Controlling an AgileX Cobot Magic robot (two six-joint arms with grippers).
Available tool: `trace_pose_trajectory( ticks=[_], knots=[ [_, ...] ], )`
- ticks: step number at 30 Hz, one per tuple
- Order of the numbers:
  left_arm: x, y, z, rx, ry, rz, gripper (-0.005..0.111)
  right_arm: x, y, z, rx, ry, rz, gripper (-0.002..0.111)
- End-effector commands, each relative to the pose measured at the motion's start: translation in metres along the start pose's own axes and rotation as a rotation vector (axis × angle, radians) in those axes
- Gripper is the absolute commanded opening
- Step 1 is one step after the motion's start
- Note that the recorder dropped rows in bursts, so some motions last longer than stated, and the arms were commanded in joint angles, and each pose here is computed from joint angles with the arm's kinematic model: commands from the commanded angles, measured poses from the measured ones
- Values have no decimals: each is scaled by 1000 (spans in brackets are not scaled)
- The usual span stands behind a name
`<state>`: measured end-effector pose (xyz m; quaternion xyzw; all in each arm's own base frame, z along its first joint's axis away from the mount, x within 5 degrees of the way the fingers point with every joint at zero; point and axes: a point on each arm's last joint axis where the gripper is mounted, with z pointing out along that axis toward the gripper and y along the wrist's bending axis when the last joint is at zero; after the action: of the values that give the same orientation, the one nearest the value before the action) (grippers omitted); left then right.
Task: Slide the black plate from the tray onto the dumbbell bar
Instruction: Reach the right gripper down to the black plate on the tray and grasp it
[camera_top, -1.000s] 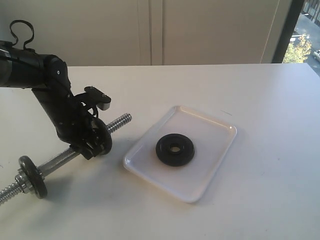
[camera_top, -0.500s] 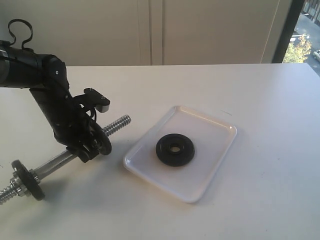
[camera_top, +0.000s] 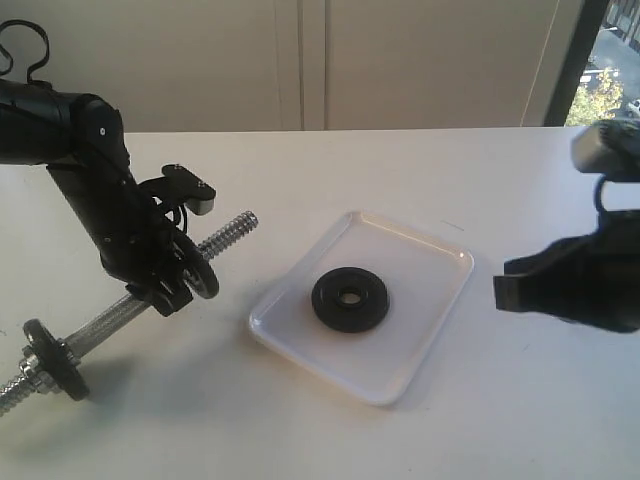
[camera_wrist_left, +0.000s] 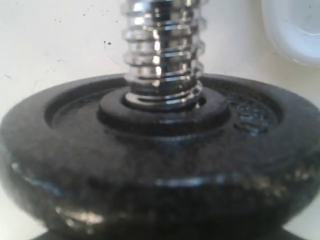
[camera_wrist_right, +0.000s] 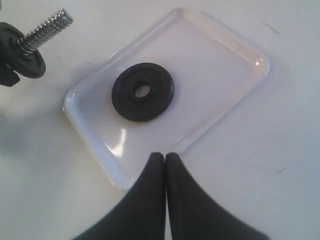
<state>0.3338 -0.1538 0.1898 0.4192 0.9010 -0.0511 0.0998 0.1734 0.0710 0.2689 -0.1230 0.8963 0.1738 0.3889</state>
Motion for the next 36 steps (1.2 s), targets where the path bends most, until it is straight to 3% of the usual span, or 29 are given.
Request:
trace_pose_trajectory(
  ticks=[1, 14, 19, 28, 34, 36],
  knots=[
    [-6, -5, -28, -9, -86, 3, 0, -30, 1, 27, -26, 74, -112, 6],
    [-10, -13, -30, 74, -138, 73, 0, -72, 14, 130, -116, 225, -417, 68],
    [-10, -14, -30, 78, -134, 73, 0, -71, 20, 165, -143, 268, -510, 76],
    [-10, -13, -28, 78, -132, 72, 0, -57, 29, 216, -191, 390, -496, 92],
    [-10, -13, -28, 78, -132, 72, 0, -52, 35, 230, -175, 417, -719, 97],
    [-10, -13, -28, 78, -132, 72, 0, -56, 37, 230, -163, 396, -733, 99]
  ],
)
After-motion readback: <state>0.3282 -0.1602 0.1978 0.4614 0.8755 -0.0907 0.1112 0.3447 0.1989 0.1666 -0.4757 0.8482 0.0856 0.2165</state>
